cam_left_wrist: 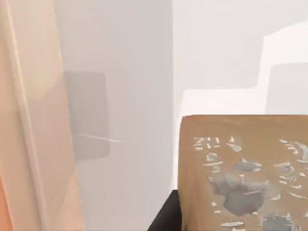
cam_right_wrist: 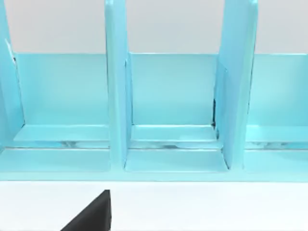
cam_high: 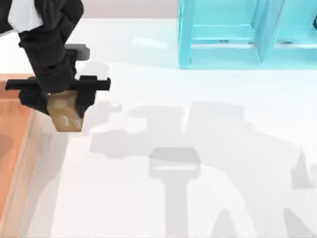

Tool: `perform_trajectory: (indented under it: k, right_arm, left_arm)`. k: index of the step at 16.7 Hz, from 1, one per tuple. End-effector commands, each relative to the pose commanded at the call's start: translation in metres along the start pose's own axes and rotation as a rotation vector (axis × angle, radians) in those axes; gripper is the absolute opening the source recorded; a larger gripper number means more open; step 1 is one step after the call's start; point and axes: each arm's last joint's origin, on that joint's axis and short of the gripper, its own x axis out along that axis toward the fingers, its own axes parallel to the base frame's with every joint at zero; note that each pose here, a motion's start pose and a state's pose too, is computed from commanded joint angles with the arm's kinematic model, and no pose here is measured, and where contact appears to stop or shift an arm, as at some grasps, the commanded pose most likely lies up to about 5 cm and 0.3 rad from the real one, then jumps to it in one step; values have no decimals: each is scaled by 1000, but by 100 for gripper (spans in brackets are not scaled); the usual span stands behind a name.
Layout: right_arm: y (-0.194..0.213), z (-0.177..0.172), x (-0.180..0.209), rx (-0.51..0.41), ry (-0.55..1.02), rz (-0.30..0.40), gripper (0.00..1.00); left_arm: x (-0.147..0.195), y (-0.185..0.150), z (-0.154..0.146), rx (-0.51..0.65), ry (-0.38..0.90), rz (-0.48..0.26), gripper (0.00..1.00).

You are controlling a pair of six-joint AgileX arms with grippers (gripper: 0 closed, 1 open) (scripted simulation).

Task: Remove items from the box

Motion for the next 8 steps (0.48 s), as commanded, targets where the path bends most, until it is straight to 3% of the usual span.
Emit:
perform_trajectory:
  k: [8]
  right_arm:
    - [0, 0, 0, 0, 0, 0, 100]
  left_arm:
    - [10, -9, 3, -4, -15, -7, 0]
